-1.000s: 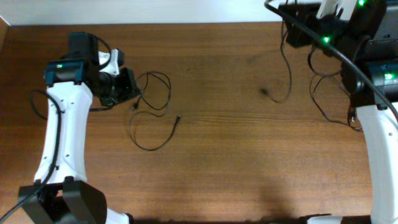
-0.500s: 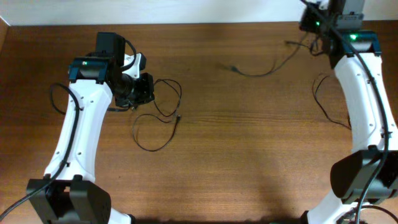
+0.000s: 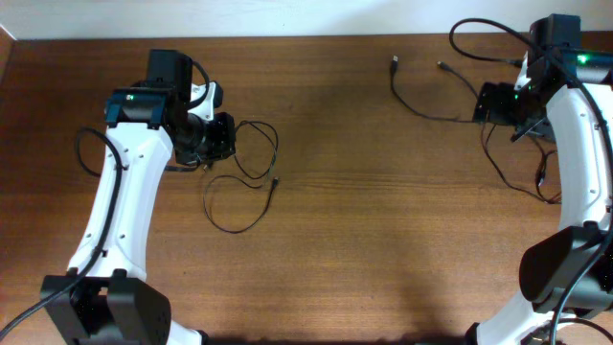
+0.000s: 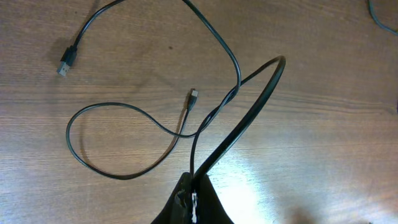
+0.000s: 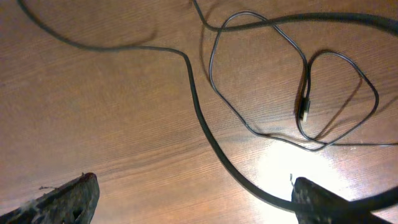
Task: Untangle cables
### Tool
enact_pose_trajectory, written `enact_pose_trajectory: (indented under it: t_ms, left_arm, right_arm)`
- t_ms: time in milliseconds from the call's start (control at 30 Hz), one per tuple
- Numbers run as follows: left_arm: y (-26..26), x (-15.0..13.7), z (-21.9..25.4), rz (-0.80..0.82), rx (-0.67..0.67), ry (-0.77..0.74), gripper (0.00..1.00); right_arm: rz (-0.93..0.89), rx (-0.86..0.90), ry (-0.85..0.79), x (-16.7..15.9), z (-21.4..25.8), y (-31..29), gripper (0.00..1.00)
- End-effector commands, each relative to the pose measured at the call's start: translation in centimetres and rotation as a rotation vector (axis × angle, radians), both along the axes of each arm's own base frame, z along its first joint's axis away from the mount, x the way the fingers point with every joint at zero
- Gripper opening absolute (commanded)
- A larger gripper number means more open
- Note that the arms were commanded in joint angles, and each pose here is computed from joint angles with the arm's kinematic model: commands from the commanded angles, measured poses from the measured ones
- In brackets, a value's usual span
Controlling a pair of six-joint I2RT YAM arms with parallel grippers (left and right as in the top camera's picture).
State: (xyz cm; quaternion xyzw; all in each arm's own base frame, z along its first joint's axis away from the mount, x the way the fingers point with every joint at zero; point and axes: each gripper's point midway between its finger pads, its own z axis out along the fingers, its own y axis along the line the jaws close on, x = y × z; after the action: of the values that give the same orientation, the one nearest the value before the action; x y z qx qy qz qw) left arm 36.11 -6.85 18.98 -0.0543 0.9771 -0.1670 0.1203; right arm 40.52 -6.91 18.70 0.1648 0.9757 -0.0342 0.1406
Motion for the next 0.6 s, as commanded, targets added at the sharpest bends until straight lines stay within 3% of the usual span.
enact_pose_trajectory:
  t_ms: [0,200,233,400,433,467,567]
  left_arm:
    - [0.1,0.4,-0.1,-0.015,0.020,-0.014,0.00]
    - [3.7,1.1,-0.6,0.047,0.223,-0.035,0.03]
    - [3.6,1.2,-0.6,0.047,0.221,-0.038,0.05]
    - [3.6,1.3,-0.6,0.048,0.221,-0.041,0.10]
    - [3.6,1.2,-0.6,0.047,0.218,-0.041,0.09]
    - [3.6,1.2,-0.6,0.047,0.217,-0.041,0.02]
    - [2.5,1.2,-0.4,0.029,0.158,-0.041,0.00]
  right_arm:
    - [-0.024,-0.063,0.036,-1.1,0.1,-1.1,0.99]
    - [-0.159,-0.491,0.177,-4.9,2.5,-8.0,0.99]
    - [-0.184,-0.495,0.179,-5.2,2.5,-8.1,0.99]
    - [-0.067,0.064,0.165,-4.4,-0.7,1.0,0.99]
    - [-0.042,0.184,0.151,-4.0,-0.7,3.2,0.99]
    - [-0.023,0.279,0.144,-3.9,-0.5,4.8,0.99]
    - [0.167,0.413,0.137,-4.3,0.2,7.7,0.99]
